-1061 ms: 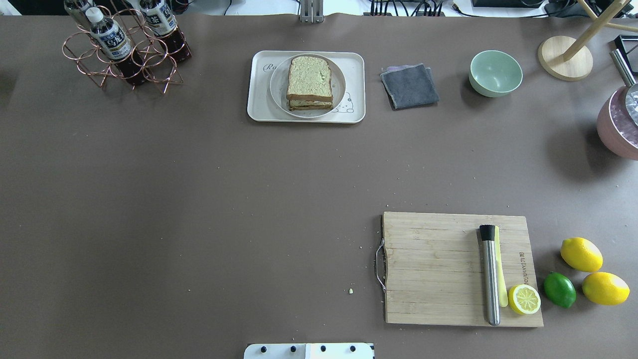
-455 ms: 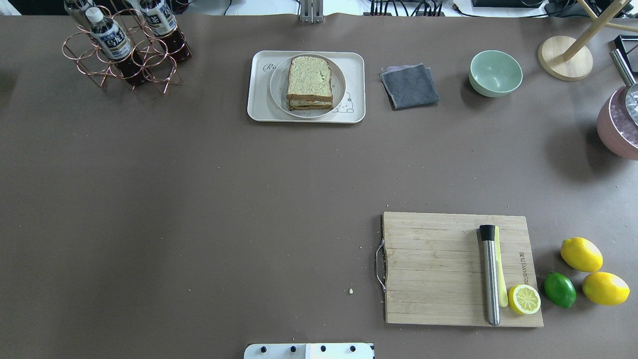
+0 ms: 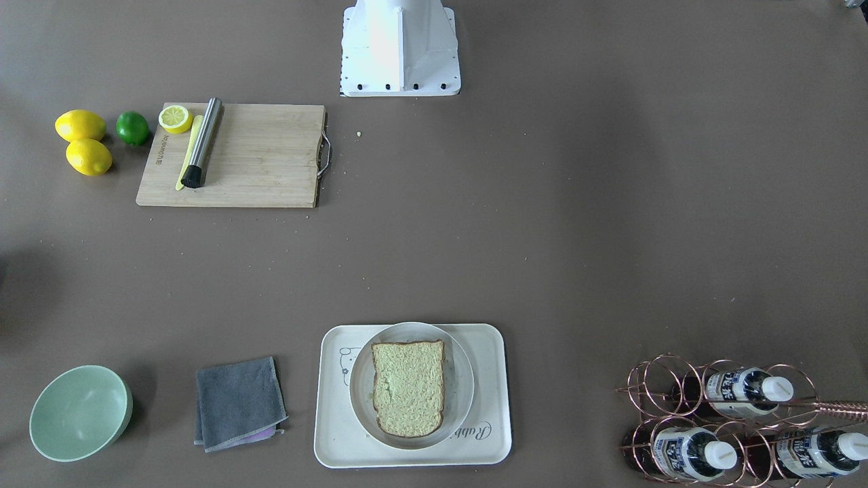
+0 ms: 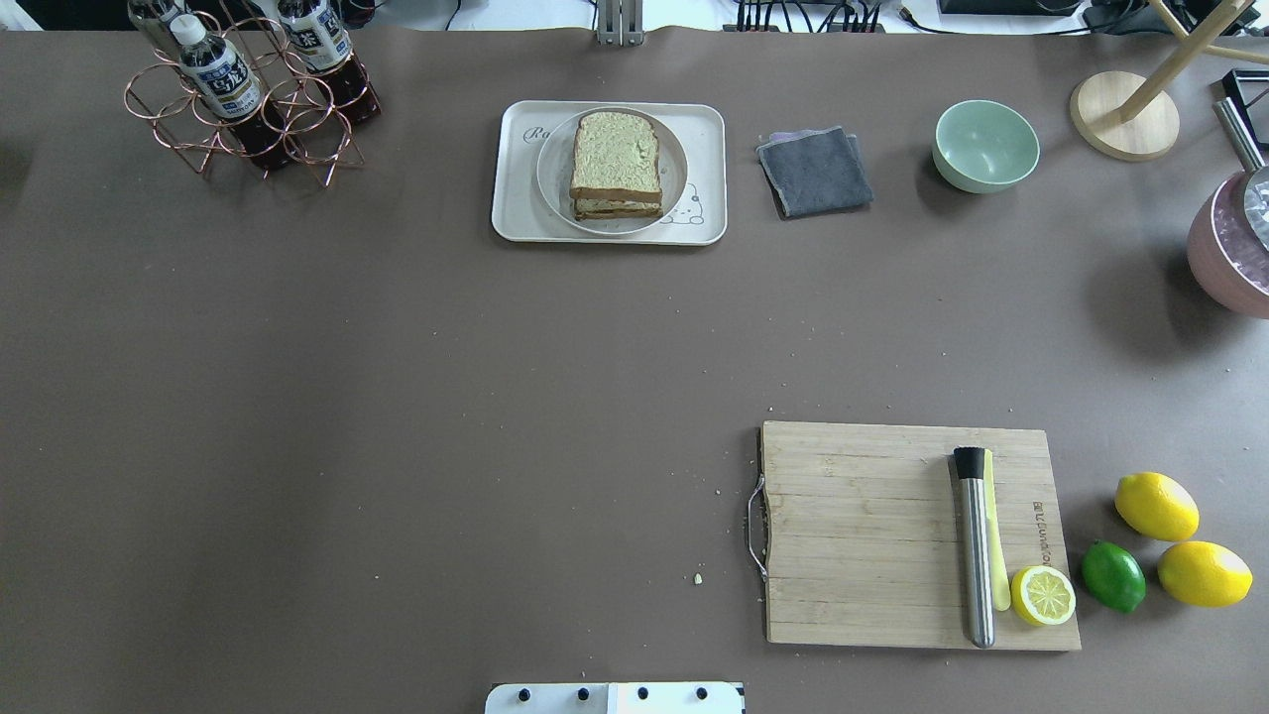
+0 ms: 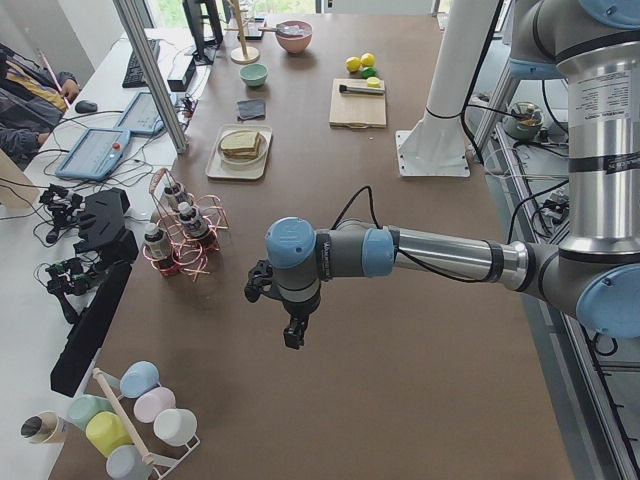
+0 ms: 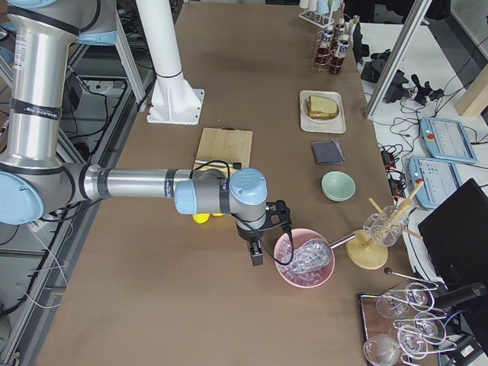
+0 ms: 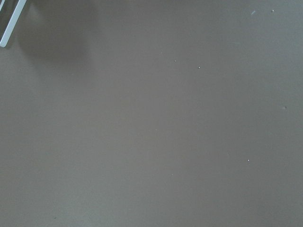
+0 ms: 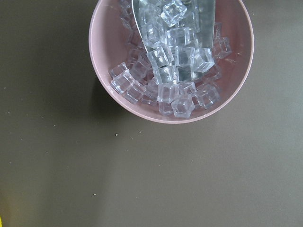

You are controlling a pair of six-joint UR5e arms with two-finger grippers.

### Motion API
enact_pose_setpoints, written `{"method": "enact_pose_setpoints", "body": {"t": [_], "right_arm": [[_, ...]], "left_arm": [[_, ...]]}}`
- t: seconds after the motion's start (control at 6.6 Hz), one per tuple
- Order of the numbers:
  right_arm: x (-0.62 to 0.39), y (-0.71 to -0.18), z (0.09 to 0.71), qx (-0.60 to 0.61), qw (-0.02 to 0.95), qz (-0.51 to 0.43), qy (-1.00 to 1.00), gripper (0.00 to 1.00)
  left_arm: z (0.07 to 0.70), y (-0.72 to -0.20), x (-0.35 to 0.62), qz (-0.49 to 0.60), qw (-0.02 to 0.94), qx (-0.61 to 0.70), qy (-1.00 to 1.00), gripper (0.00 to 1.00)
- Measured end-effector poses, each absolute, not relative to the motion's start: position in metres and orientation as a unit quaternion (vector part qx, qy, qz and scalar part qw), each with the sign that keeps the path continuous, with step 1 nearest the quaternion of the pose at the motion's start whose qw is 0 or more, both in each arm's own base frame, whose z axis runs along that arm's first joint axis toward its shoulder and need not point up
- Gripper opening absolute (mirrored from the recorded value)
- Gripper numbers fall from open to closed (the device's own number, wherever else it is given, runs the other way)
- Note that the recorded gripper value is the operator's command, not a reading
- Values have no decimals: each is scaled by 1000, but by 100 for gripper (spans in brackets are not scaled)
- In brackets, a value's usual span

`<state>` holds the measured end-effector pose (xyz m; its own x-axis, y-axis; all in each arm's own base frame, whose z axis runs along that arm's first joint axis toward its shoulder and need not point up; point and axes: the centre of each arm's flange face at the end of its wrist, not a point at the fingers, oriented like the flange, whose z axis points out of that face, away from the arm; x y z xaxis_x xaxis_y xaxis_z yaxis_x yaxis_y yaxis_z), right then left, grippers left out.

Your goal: Make sandwich and place on tray

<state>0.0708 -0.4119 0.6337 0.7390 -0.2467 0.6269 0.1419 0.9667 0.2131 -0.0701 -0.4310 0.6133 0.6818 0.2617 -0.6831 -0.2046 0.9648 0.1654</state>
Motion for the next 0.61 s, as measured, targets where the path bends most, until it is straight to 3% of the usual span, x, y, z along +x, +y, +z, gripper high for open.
{"method": "enact_pose_setpoints", "body": {"t": [0.61], "right_arm": [[76,-406,638,75,925,-94,-362,100]], "left_arm": [[620,-411,-101,89,919,45,381,98]]}}
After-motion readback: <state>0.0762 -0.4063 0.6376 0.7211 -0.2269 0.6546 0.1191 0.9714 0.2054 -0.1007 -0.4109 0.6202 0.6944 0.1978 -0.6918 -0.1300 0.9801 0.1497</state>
